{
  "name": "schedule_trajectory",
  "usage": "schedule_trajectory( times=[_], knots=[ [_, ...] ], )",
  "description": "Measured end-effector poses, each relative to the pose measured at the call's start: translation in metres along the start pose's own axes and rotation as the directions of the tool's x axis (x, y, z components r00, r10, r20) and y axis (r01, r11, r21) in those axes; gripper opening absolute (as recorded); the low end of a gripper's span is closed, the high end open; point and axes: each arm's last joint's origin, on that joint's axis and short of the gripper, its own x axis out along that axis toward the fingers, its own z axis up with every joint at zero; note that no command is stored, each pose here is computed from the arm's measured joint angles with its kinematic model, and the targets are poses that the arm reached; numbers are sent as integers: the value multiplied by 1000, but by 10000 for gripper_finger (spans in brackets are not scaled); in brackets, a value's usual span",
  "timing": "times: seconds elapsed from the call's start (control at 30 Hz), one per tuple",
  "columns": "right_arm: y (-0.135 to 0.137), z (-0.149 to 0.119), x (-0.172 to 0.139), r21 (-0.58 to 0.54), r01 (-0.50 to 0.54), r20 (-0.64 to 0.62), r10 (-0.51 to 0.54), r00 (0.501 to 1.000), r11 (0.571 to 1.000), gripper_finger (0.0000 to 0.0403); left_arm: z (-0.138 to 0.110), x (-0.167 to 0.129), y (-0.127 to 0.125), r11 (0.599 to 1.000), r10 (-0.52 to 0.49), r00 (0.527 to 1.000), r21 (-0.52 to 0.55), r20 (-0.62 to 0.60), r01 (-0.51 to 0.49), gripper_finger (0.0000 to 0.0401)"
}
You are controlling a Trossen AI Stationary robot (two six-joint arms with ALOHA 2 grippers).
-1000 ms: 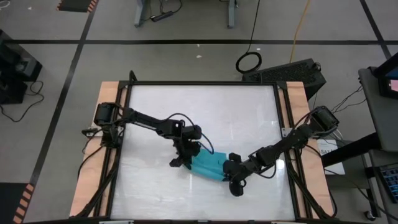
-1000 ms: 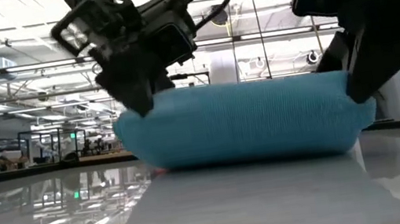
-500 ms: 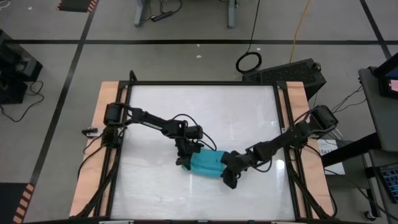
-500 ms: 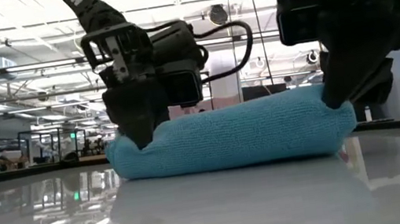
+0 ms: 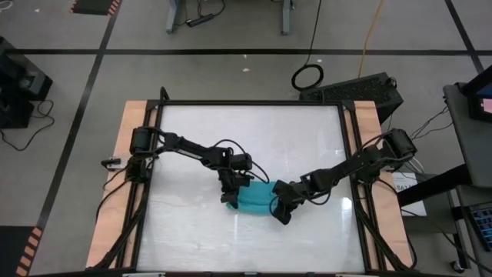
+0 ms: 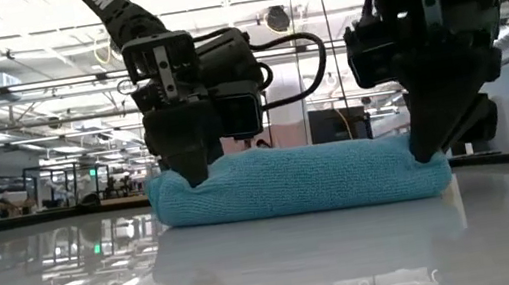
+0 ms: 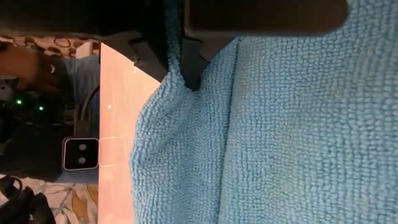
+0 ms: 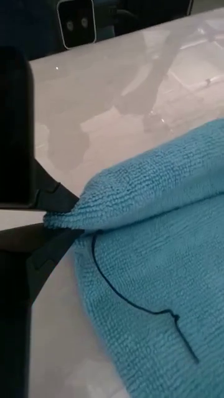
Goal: Roll towel
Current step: Roll the blue towel
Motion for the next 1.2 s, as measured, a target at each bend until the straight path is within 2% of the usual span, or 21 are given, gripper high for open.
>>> schedule_trajectory(
  times=[0.2,0.4,0.77,0.97,1.1,1.2],
  knots=[
    [-15,-1,2,93,30,-4,-30,1000,995,16,0,0,1,999,48,999,-13,9,-48,16],
    [-19,0,2,106,31,-18,-29,999,994,16,1,0,3,994,105,994,21,21,-105,25],
    [-29,11,0,147,43,-3,-43,999,988,16,0,-4,-2,991,125,992,37,29,-126,159],
    [-32,14,-1,159,46,-5,-46,999,986,16,1,-21,-22,982,146,986,107,75,-153,192],
    [-34,16,-1,168,40,-12,-39,999,985,16,-2,-37,-39,954,205,973,200,103,-223,194],
    [-36,18,-2,175,32,-23,-28,999,984,16,-7,-48,-50,909,294,949,272,115,-314,195]
  ],
)
